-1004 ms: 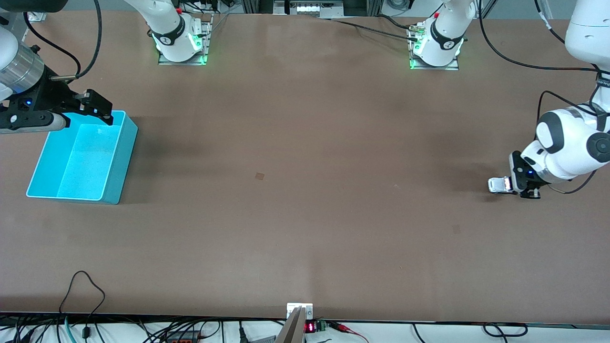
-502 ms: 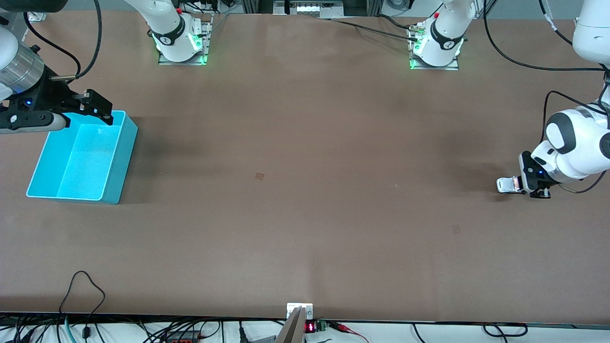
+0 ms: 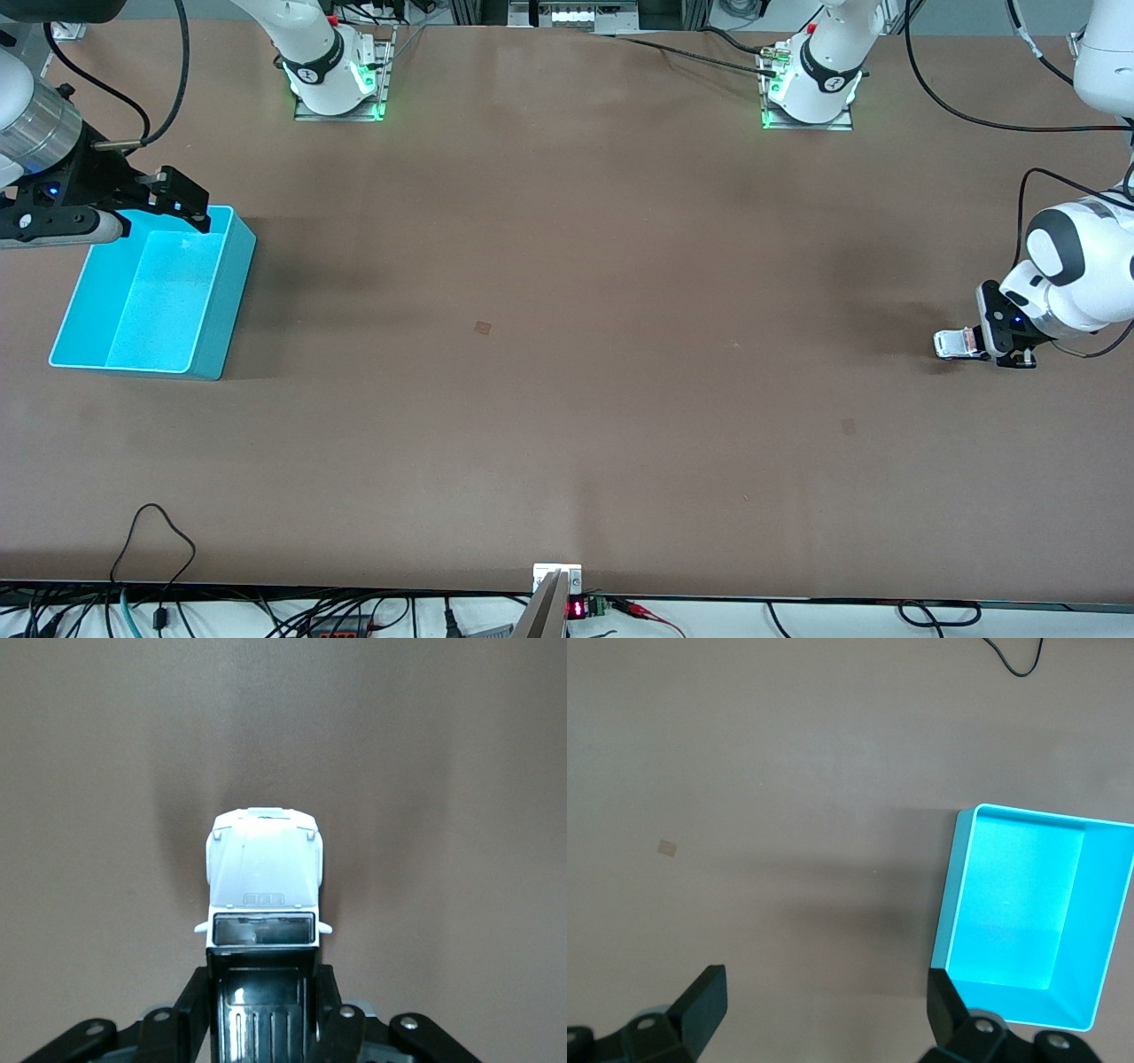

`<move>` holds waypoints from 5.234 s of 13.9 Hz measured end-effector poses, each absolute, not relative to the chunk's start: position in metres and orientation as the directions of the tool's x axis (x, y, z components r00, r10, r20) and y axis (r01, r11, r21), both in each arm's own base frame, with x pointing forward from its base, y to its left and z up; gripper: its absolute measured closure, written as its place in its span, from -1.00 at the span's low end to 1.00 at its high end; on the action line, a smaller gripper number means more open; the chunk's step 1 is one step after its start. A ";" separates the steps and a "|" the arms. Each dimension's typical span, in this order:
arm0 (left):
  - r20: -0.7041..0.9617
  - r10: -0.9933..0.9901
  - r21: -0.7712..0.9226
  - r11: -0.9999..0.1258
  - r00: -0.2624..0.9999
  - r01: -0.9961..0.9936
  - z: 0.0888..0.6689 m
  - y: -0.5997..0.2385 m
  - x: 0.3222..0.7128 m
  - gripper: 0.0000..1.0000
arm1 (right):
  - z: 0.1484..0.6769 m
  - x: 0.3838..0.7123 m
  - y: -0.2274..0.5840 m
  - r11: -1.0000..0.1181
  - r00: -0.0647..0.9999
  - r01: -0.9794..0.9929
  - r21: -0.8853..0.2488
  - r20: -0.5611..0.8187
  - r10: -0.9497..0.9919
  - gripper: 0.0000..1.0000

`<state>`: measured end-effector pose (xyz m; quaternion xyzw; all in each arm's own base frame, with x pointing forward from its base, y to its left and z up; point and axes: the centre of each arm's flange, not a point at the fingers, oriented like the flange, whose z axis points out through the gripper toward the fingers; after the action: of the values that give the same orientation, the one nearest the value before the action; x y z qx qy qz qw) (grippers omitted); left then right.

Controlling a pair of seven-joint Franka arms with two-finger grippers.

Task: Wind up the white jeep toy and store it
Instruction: 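Pull the jeep backward along the table with the left gripper, then release the jeep so it rolls toward the cyan bin, then raise the left gripper away while the jeep rolls across the table, then reach the right gripper to the rolling jeep and grasp it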

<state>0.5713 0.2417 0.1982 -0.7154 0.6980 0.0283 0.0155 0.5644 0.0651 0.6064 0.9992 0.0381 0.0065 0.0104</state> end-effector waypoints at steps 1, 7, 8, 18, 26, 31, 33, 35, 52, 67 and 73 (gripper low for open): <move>-0.054 -0.998 0.041 -0.017 0.015 -0.999 0.194 0.240 0.569 -0.15 | 0.606 0.564 0.065 -0.997 0.997 0.076 0.021 0.012 0.076 -1.00; 0.001 -1.000 0.169 0.020 -0.020 -0.985 0.215 0.218 0.598 -1.00 | 0.606 0.564 0.065 -0.997 0.997 0.076 0.021 0.012 0.076 -1.00; 0.005 -1.000 0.181 0.012 -0.012 -0.983 0.226 0.215 0.604 -1.00 | 0.606 0.564 0.065 -0.997 0.997 0.076 0.021 0.012 0.076 -1.00; -0.095 -0.926 0.317 -0.377 0.366 -0.871 0.334 0.125 0.628 -1.00 | 0.606 0.564 0.065 -0.997 0.997 0.076 0.021 0.012 0.076 -1.00; -0.264 -0.698 0.180 -0.713 0.665 -0.677 0.464 0.014 0.635 -1.00 | 0.606 0.564 0.065 -0.997 0.997 0.076 0.021 0.012 0.076 -1.00; -0.199 -0.323 -0.035 -0.941 0.925 -0.336 0.522 -0.040 0.619 -1.00 | 0.606 0.564 0.065 -0.997 0.997 0.076 0.021 0.012 0.076 -1.00; -0.094 -0.173 -0.084 -0.980 0.980 -0.181 0.539 -0.042 0.607 -1.00 | 0.606 0.564 0.065 -0.997 0.997 0.076 0.021 0.012 0.076 -1.00; -0.038 -0.106 -0.066 -0.992 0.994 -0.108 0.555 -0.032 0.591 -1.00 | 0.606 0.564 0.065 -0.997 0.997 0.076 0.021 0.012 0.076 -1.00; -0.033 -0.141 -0.001 -0.990 0.989 -0.142 0.602 -0.007 0.519 -1.00 | 0.554 0.586 0.036 -0.997 0.994 0.075 0.025 -0.079 0.073 -1.00; -0.024 -0.143 -0.002 -0.990 0.989 -0.143 0.606 -0.007 0.521 -1.00 | 0.350 0.661 0.035 -0.178 0.173 0.978 -0.113 -0.052 0.983 -1.00; -0.024 -0.143 -0.002 -0.990 0.989 -0.144 0.606 -0.007 0.522 -1.00 | 0.272 0.636 0.091 0.031 -0.032 0.999 -0.012 -0.020 0.999 -1.00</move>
<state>0.5215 -0.0072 0.6064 -0.9973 0.0719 0.0117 0.0019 0.6357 0.0909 0.2722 0.6958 0.7181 -0.0110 0.0030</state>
